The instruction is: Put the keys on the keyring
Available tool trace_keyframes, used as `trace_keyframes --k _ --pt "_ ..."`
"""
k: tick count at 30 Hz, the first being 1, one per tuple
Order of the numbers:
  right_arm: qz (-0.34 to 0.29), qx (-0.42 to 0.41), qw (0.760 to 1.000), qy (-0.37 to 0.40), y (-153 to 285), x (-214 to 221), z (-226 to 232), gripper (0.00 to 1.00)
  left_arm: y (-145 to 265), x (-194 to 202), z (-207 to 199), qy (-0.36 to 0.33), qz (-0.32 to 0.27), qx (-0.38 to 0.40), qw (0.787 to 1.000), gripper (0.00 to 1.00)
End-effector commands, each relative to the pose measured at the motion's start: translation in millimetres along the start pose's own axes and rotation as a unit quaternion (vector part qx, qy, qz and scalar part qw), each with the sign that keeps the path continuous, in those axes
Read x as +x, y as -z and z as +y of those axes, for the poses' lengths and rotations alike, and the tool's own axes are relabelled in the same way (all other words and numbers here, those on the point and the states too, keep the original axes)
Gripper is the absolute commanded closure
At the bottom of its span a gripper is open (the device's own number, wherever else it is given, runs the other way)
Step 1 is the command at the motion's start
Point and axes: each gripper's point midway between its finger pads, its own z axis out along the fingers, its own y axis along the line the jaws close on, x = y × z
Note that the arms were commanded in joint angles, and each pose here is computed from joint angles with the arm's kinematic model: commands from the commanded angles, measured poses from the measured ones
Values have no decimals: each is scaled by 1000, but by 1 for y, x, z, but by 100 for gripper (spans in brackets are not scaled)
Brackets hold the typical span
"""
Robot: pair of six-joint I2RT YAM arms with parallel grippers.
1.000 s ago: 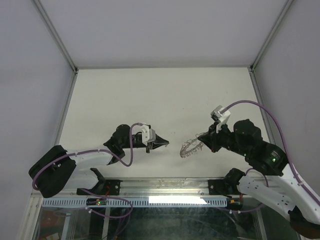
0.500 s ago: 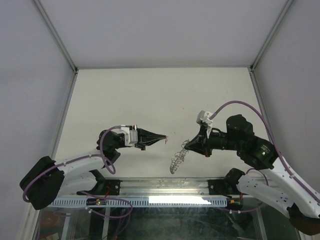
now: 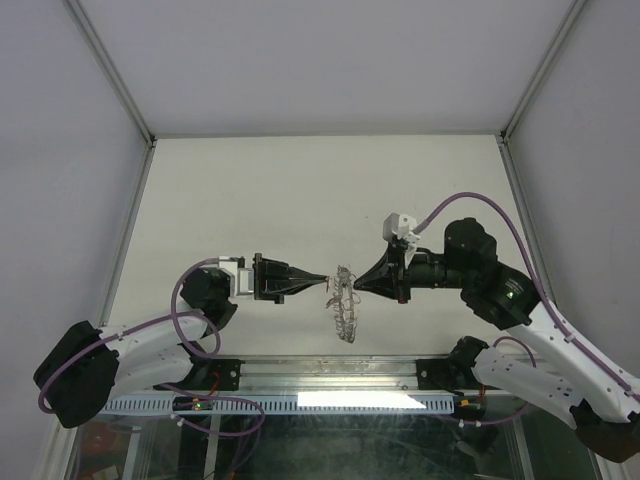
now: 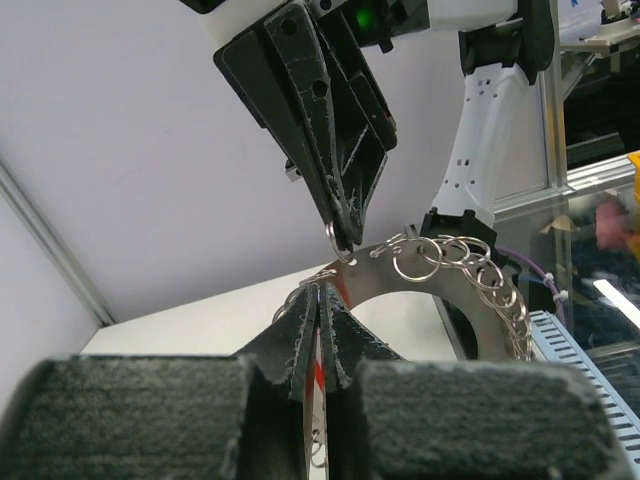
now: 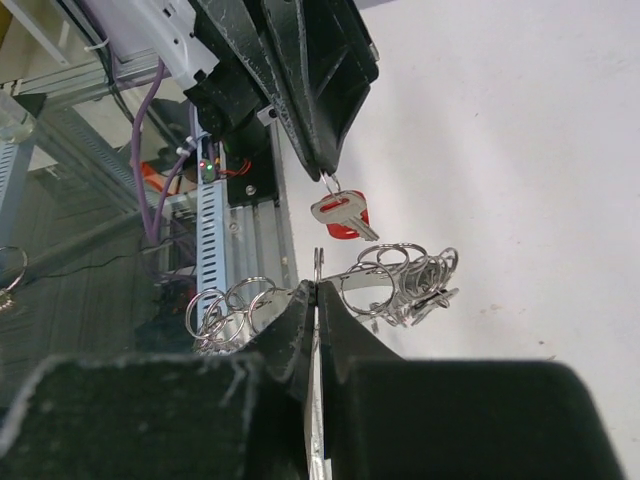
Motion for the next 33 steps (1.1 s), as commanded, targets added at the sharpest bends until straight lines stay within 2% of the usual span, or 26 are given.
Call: trace_keyframes --k 1,12,18,26,33 --pt "-75 27 993 93 7 -41 -6 100 -8 -32 7 -39 -30 10 999 100" --pt "-85 49 961 259 18 -44 -13 100 -15 -42 15 -71 -14 19 997 100" --pt "-120 77 905 400 27 -44 -16 100 -19 -47 14 -81 -16 33 996 100" --pt "-112 110 850 503 33 -48 -25 100 -24 -53 13 -86 -20 55 995 100" --pt "-107 91 841 523 27 -52 -21 100 -29 -52 10 -87 -17 81 993 100"
